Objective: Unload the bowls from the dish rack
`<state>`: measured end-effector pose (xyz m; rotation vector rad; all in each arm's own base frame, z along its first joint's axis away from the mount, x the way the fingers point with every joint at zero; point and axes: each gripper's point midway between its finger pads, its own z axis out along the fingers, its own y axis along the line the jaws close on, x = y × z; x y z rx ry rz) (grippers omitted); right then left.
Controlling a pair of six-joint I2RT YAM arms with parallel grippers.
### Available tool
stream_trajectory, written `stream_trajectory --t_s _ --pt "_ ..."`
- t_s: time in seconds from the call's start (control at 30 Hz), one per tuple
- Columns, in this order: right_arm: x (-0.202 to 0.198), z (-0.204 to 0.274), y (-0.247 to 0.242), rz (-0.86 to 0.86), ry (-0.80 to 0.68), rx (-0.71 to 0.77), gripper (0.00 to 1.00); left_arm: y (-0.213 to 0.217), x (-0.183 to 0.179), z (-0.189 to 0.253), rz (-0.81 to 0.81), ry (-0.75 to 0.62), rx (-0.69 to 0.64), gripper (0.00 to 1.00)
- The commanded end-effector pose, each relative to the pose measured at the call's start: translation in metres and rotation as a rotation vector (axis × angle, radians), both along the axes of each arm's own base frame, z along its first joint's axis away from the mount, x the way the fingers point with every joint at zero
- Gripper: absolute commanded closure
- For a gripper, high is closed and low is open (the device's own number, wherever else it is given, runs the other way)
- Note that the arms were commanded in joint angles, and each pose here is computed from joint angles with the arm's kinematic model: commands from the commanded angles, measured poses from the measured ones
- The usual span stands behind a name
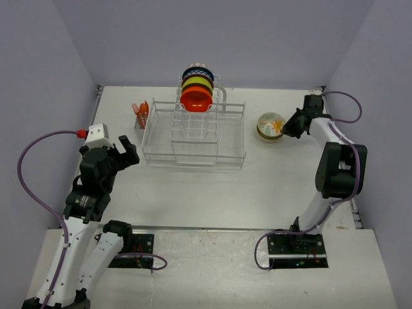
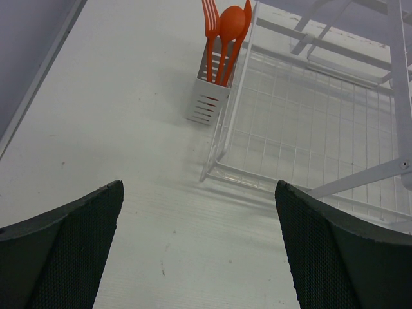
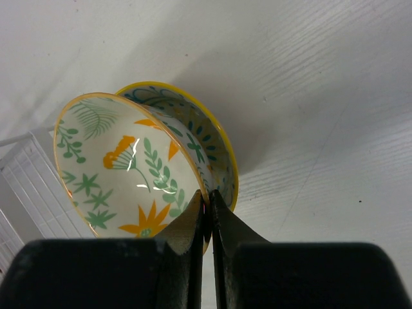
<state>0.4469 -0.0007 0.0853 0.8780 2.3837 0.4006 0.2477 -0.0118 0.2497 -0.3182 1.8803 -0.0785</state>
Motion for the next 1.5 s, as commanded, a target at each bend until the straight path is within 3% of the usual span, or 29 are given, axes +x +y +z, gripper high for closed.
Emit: stream_trajectory --t_s 0.0,0.23,0.47,0.53,0.67,0.93,1.07,1.23,1.37,1.47 --pt "0.014 0.017 0.007 0.035 -0.064 0.016 0.93 -0.001 0.004 0.007 -0.007 -0.031 0.005 0.00" --pt "0.012 0.018 0.008 0.043 -0.064 0.021 0.75 -0.001 0.003 0.007 -0.007 -0.033 0.004 0.00" --pt "0.005 0.034 0.003 0.025 -0.096 -0.013 0.77 -0.001 0.003 0.007 -0.005 -0.033 0.005 0.00" --pt "0.003 0.038 0.002 0.024 -0.108 -0.021 0.89 0.000 0.003 0.008 -0.004 -0.039 0.004 0.00" --pt "0.001 0.021 0.003 0.035 -0.069 -0.012 0.94 0.000 0.002 0.009 -0.002 -0.042 0.004 0.00" --pt "-0.005 0.018 0.004 0.027 -0.069 -0.010 0.88 0.000 0.001 0.009 0.000 -0.044 0.003 0.00" --pt "-0.007 0.058 0.008 0.040 -0.170 -0.044 0.85 0.001 0.002 0.009 0.003 -0.043 0.004 0.00" --pt "-0.018 0.128 0.042 0.117 -0.320 -0.148 0.74 0.002 0.003 0.007 0.007 -0.034 0.007 0.00" --pt "-0.038 0.192 0.082 0.219 -0.497 -0.227 0.43 0.003 0.003 0.007 0.016 -0.031 0.008 0.00" --pt "-0.062 0.250 0.121 0.347 -0.702 -0.288 0.37 0.005 0.003 0.006 0.023 -0.030 0.007 0.00"
